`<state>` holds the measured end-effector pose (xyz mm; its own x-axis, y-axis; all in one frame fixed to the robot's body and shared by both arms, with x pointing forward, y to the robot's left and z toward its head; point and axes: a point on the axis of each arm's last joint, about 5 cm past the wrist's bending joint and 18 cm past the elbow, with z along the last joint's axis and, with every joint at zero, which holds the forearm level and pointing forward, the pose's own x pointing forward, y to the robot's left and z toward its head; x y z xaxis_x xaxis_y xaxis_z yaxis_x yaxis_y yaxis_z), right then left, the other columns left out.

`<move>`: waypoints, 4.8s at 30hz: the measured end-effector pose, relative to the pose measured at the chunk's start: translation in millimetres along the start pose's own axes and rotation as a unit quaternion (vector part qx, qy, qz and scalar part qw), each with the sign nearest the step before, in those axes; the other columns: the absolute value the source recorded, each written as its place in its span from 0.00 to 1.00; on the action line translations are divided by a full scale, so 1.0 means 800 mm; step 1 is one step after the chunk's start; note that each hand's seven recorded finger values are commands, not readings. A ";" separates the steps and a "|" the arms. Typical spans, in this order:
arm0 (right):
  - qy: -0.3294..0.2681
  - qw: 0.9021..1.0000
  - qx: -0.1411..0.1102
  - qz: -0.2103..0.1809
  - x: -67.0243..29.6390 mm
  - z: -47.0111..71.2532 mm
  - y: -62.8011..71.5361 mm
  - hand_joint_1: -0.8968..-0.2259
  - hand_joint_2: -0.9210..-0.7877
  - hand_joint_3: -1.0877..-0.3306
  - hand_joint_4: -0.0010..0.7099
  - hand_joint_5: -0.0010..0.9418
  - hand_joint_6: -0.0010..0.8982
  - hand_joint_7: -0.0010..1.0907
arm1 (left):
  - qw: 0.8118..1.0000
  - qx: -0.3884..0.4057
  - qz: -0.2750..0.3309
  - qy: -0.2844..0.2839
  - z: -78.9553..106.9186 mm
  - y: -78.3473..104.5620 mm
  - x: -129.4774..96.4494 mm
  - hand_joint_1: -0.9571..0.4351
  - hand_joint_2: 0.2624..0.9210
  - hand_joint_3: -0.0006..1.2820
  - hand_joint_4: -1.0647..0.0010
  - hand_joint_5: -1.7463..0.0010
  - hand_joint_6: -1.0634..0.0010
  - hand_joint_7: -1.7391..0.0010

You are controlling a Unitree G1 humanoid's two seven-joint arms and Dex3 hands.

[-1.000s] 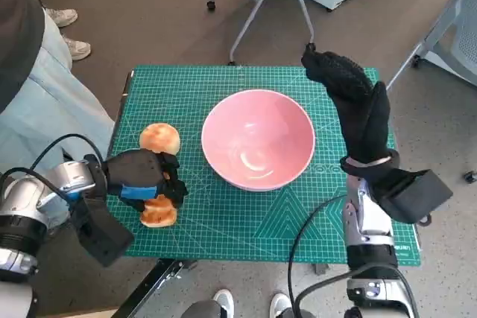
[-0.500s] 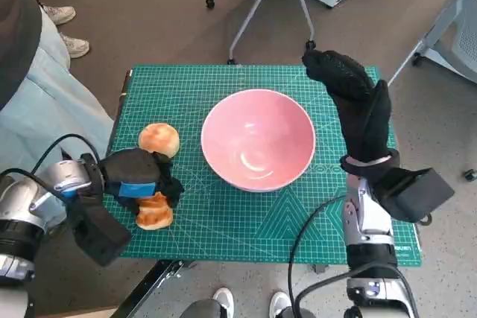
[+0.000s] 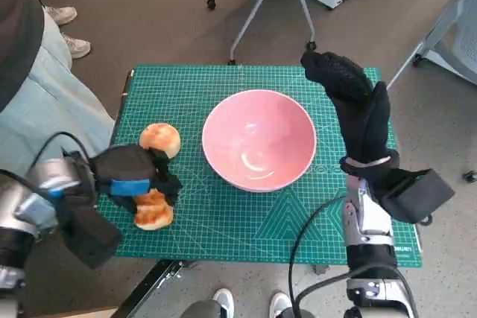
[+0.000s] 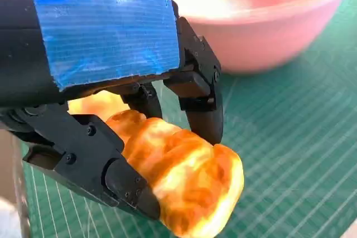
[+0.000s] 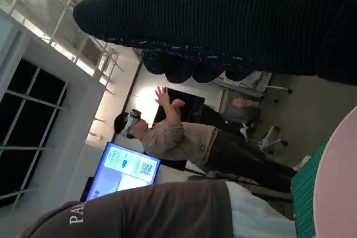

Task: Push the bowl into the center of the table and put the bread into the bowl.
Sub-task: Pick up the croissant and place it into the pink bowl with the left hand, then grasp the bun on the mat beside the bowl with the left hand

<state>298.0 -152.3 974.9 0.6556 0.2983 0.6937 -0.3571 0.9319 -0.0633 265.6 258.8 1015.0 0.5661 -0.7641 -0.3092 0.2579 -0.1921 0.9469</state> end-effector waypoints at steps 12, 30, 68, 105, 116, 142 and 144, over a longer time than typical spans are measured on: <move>0.000 1.000 0.001 -0.001 0.000 0.000 0.000 0.31 0.00 0.37 0.23 0.00 0.04 0.52 | 0.995 0.022 0.091 -0.015 0.015 0.051 -0.024 0.69 0.91 0.00 0.16 0.53 0.20 0.40; 0.002 1.000 0.007 -0.005 -0.002 -0.002 0.000 0.31 0.00 0.37 0.23 0.00 0.04 0.52 | 0.980 0.105 0.169 -0.028 0.044 0.122 -0.018 0.69 0.89 0.00 0.17 0.54 0.14 0.43; -0.007 1.000 -0.008 -0.027 -0.020 0.006 -0.013 0.27 0.00 0.38 0.24 0.01 0.05 0.51 | 0.975 0.070 0.175 -0.121 0.061 0.190 0.156 0.69 0.98 0.01 0.30 0.42 0.29 0.35; -0.002 0.999 -0.025 -0.042 -0.024 0.008 -0.013 0.26 0.00 0.39 0.25 0.00 0.05 0.49 | 0.993 -0.049 0.106 -0.019 0.014 0.167 0.141 0.56 0.74 0.00 0.97 1.00 0.78 0.99; -0.002 0.999 -0.024 -0.041 -0.024 0.008 -0.012 0.25 0.00 0.39 0.25 0.00 0.05 0.49 | 0.992 -0.047 0.114 0.006 0.000 0.170 0.089 0.56 0.73 0.00 0.97 1.00 0.78 0.99; -0.003 1.000 0.001 -0.018 -0.013 0.002 -0.008 0.27 0.00 0.37 0.23 0.00 0.04 0.50 | 0.973 -0.060 0.077 0.211 -0.038 0.142 -0.002 0.59 0.63 0.00 1.00 1.00 0.96 1.00; -0.002 1.000 0.002 -0.017 -0.014 0.002 -0.008 0.27 0.00 0.37 0.23 0.00 0.03 0.50 | 0.970 -0.061 0.072 0.222 -0.040 0.139 0.001 0.59 0.63 0.00 1.00 1.00 0.96 1.00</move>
<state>292.0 -161.9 968.8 0.6641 0.2656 0.6989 -0.3380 0.9405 -0.0363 319.6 256.9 1117.1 0.8778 -0.4320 -0.2070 0.2264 -0.0068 0.9740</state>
